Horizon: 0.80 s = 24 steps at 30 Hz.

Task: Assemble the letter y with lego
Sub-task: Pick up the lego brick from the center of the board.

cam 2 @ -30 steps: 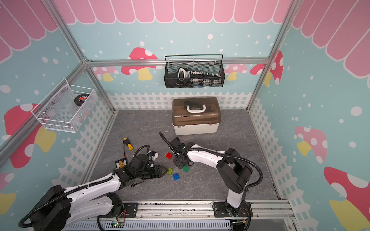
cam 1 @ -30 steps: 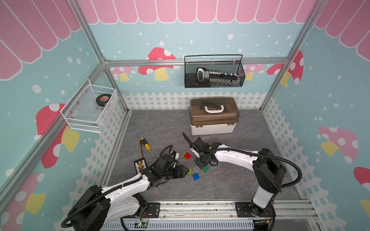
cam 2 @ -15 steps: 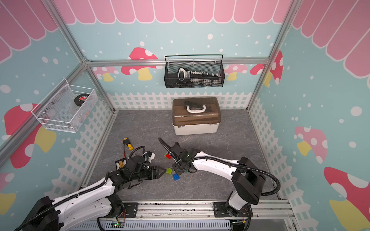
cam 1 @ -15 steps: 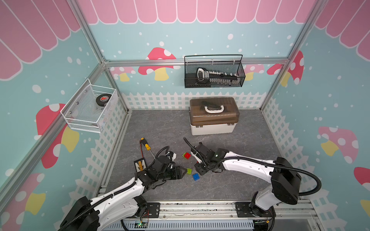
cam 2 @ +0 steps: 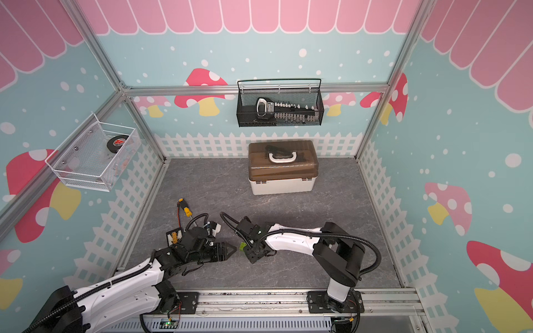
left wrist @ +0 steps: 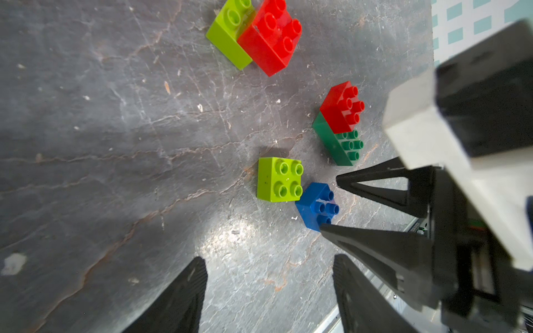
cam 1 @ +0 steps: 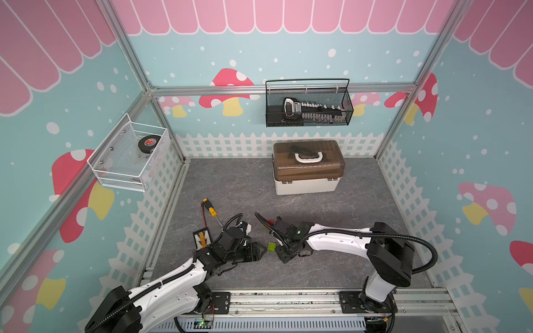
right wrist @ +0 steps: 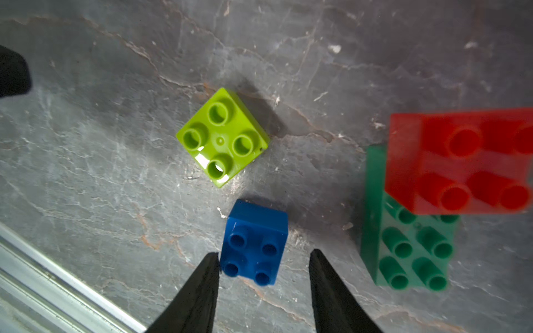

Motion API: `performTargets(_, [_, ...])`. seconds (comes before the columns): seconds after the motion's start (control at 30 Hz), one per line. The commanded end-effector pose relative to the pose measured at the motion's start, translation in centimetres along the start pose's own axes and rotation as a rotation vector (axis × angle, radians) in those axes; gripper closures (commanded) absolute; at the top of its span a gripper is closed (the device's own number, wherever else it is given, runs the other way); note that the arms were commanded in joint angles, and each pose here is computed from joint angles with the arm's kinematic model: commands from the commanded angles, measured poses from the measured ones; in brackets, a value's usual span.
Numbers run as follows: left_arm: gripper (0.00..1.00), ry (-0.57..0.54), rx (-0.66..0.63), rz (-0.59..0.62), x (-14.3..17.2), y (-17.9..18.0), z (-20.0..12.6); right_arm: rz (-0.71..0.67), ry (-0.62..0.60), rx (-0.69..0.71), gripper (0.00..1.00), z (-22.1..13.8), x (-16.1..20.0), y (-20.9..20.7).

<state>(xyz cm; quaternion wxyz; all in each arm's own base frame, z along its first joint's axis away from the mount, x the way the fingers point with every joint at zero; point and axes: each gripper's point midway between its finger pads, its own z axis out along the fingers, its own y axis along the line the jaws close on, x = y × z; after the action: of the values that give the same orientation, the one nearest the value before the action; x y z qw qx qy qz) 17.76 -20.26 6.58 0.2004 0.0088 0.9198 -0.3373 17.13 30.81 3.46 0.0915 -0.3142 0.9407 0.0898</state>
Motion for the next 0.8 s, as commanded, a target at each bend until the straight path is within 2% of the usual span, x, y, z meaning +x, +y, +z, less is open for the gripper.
performTargets(0.0, [0.29,-0.003,-0.024,-0.011,0.3,0.6,0.1,0.015,-0.003,-0.024,0.49,0.4,-0.8,1.3])
performTargets(0.27, [0.29,-0.004,-0.030,-0.013,0.4,0.9,0.1,0.023,0.004,-0.011,0.52,0.8,-1.2,1.3])
performTargets(0.47, [0.29,-0.002,-0.032,-0.013,0.5,1.0,0.2,0.019,0.019,-0.012,0.62,1.2,-1.1,1.4])
performTargets(0.57, [0.29,-0.004,-0.034,-0.014,0.5,1.0,0.2,0.012,0.028,-0.004,0.63,1.3,-0.9,1.3])
performTargets(0.77, [0.29,-0.010,-0.030,-0.014,0.3,0.9,0.1,-0.018,0.020,0.004,0.73,1.0,-1.1,1.2])
